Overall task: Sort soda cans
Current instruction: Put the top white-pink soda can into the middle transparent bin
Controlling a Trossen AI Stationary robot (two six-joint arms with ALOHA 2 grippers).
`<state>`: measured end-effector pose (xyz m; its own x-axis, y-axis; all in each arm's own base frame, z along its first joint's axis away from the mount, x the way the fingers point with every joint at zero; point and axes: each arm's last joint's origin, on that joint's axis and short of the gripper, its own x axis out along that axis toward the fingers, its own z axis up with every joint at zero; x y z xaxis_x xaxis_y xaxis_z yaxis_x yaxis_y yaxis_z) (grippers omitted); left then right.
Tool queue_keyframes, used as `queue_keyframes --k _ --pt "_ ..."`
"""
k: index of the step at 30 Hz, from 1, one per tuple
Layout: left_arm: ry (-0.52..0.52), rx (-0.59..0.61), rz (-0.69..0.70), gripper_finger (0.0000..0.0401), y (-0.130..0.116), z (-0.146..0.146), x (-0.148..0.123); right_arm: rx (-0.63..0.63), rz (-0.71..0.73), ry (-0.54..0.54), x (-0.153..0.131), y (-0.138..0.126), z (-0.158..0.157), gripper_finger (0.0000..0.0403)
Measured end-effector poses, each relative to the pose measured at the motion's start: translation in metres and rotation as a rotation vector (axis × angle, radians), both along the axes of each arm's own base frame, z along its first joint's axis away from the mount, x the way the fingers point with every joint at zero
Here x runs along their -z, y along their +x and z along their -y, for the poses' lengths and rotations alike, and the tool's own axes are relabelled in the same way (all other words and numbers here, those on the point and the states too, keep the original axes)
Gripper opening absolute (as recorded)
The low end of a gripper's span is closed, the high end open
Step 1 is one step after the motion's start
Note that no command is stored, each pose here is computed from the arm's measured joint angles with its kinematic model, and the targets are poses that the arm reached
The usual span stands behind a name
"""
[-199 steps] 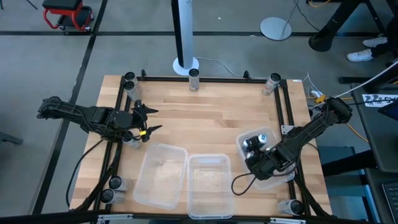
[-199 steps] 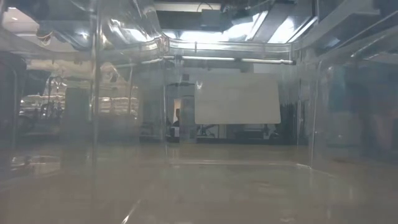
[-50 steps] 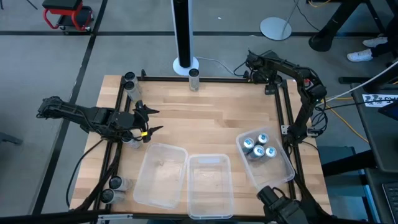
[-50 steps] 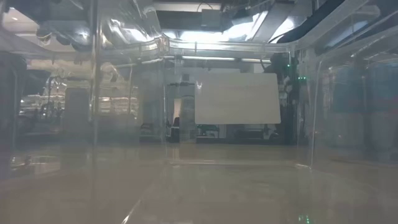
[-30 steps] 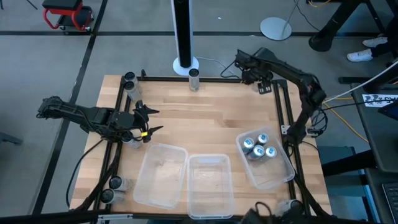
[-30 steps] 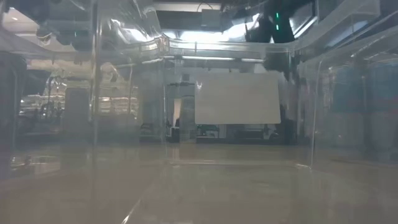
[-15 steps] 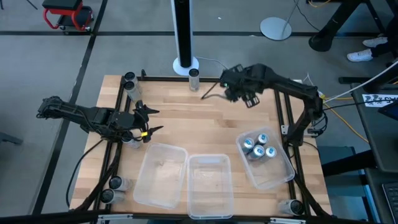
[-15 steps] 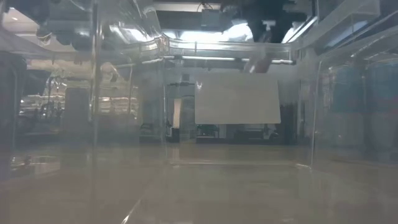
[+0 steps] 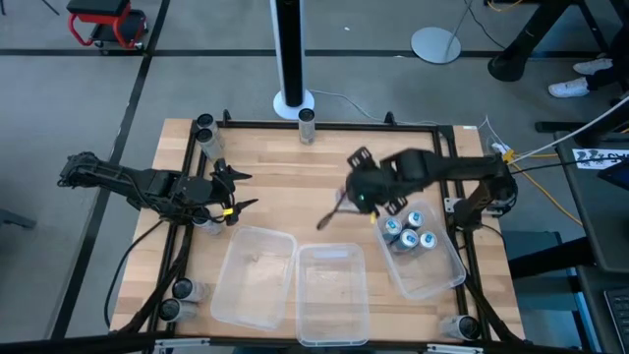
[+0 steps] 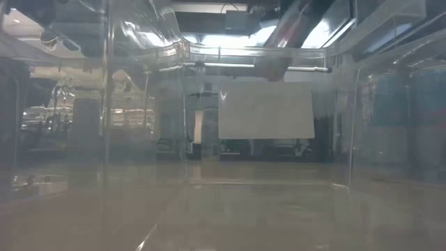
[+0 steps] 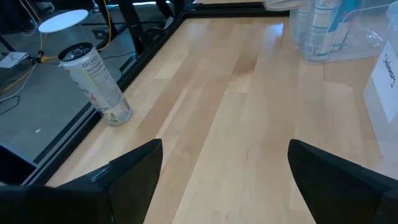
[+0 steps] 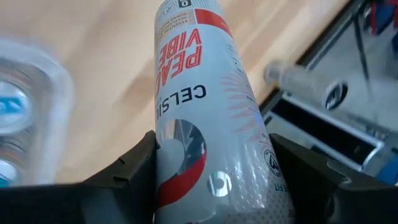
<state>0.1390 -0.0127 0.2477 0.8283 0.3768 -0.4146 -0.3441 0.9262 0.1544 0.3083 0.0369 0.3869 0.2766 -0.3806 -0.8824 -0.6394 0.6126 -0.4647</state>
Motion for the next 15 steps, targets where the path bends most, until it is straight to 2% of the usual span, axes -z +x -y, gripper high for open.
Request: queue_keyframes --k 8,15 --pt "-0.001 -0.001 0.001 0.0333 0.000 0.000 0.000 -0.107 0.054 0.069 0.000 -0.009 -0.057 0.0250" --pt "-0.006 -0.003 0.003 0.0333 0.000 0.000 0.000 -0.197 0.117 0.105 -0.002 -0.018 -0.094 0.0250"
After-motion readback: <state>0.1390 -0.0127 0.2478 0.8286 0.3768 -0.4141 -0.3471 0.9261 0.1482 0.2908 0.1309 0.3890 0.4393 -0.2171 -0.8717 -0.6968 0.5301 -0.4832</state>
